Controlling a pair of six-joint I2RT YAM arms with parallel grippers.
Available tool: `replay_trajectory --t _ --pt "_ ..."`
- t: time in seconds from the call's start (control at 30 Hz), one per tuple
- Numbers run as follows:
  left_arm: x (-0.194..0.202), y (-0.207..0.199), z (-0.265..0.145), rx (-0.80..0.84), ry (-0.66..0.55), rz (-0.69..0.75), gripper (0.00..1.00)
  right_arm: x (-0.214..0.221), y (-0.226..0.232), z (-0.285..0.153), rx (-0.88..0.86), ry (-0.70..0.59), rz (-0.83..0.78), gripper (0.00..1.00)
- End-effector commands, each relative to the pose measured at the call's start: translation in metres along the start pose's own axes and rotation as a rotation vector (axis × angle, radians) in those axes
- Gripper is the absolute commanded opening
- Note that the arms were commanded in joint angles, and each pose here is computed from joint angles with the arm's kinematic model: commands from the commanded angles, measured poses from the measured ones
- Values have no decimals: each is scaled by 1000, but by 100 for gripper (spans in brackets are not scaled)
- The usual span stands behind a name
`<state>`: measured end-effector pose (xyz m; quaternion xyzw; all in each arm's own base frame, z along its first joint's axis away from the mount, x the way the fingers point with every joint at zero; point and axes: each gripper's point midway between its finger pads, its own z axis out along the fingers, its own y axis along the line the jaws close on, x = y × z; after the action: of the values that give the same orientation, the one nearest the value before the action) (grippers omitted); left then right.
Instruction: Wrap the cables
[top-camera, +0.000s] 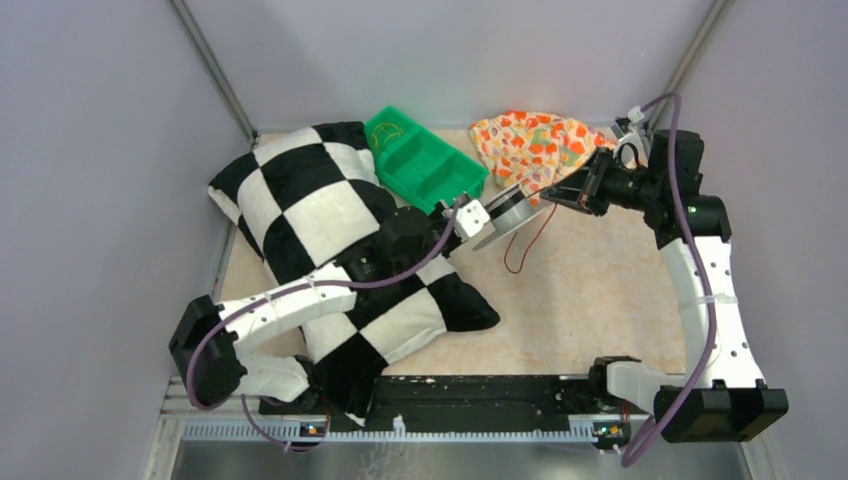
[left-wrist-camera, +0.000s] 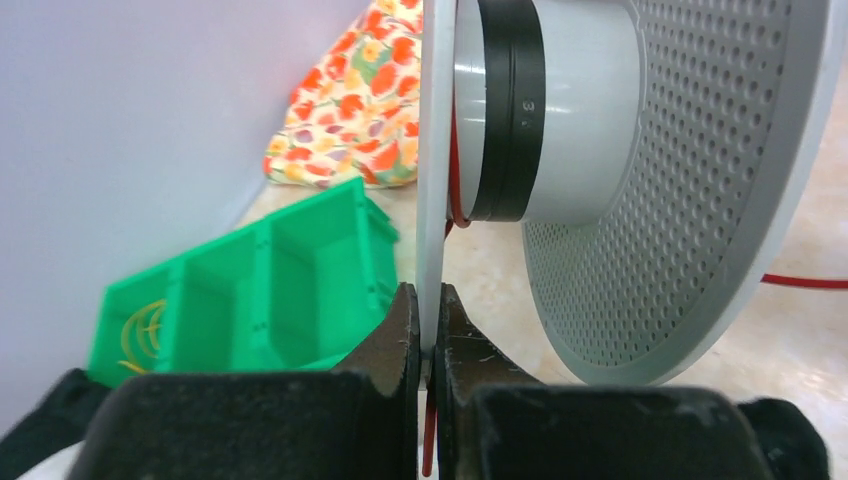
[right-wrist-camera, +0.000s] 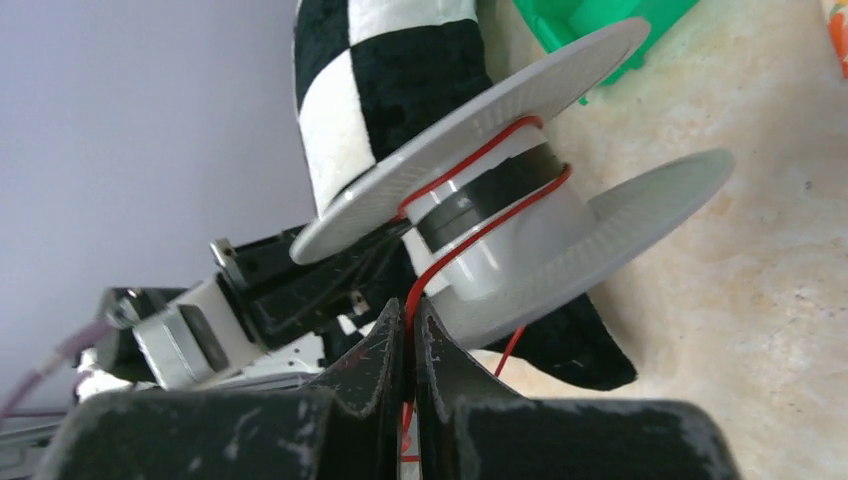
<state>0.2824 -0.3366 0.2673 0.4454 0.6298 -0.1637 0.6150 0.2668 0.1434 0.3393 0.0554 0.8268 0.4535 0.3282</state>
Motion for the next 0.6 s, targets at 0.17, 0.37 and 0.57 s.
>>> replay_trajectory --t 0.17,0.37,0.57 --pt "-7 50 8 -430 8 121 0 -26 63 -13 -290 -131 113 0" --pt "2 63 16 -541 95 55 0 -35 78 -13 -328 -104 99 0" --pt "-12 49 29 -413 73 -128 0 -37 89 2 -301 -103 35 0"
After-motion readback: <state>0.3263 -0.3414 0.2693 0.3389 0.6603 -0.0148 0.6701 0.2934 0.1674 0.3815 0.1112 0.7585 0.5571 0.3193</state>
